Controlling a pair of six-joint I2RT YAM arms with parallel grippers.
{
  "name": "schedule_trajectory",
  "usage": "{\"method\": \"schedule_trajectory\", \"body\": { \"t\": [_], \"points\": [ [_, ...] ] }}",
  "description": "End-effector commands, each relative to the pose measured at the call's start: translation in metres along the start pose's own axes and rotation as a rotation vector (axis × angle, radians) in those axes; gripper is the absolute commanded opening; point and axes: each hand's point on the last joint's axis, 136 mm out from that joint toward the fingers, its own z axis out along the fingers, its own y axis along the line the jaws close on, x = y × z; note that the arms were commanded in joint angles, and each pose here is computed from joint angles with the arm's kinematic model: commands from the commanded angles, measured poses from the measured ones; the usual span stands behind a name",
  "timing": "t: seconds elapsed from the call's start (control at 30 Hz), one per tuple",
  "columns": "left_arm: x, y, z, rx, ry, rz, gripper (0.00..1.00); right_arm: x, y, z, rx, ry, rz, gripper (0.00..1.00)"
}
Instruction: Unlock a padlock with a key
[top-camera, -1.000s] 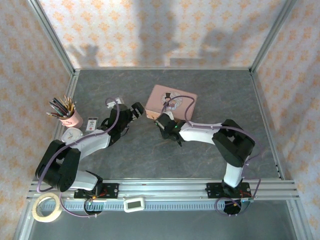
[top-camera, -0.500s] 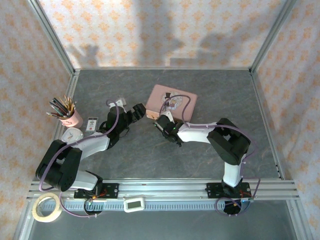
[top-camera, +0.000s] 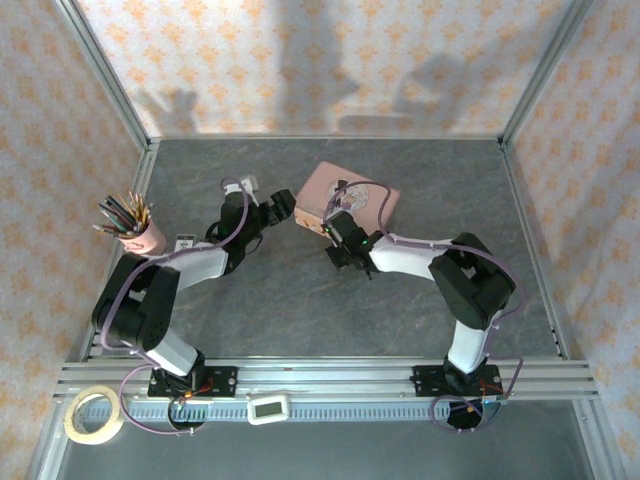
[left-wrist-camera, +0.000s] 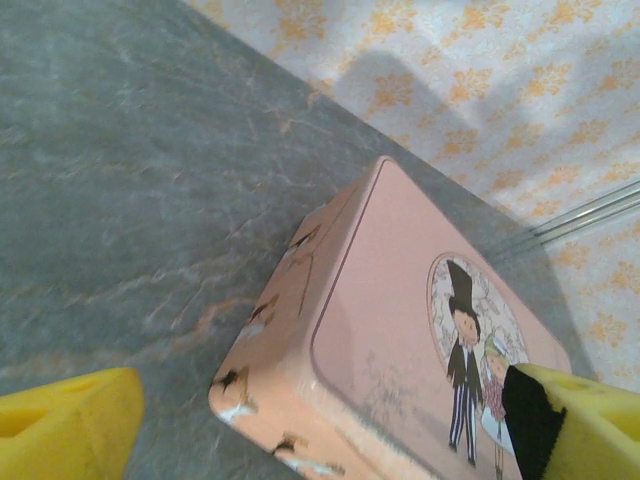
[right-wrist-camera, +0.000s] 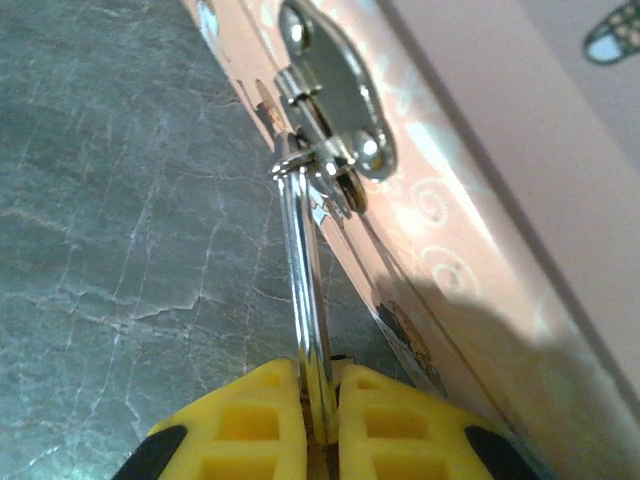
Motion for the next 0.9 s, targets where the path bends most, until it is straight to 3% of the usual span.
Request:
{"method": "schedule_trajectory", "body": {
  "t": [0.0, 0.17, 0.33, 0.7, 0.87],
  "points": [
    [-0.006, -0.004, 0.017, 0.01, 0.007, 0.099, 0.92, 0.017, 0.02, 0.001, -0.127, 0.07, -0.101, 0.0],
    [0.003, -0.002, 0.043, 0.021, 0.063, 0.143, 0.89, 0.01, 0.018, -0.001, -0.155, 0.059, -0.145, 0.0],
    [0.02, -0.006, 0.058, 0.082, 0.131, 0.138, 0.8, -0.002, 0.021, -0.006, -0.23, 0.048, -0.134, 0.0],
    [0.053, -0.023, 0.043, 0.185, 0.179, 0.047, 0.69, -0.022, 0.033, -0.012, -0.438, 0.043, 0.026, 0.0],
    [0.062, -0.024, 0.035, 0.183, 0.188, 0.034, 0.67, -0.013, 0.033, 0.004, -0.427, 0.112, 0.074, 0.0]
  ]
}}
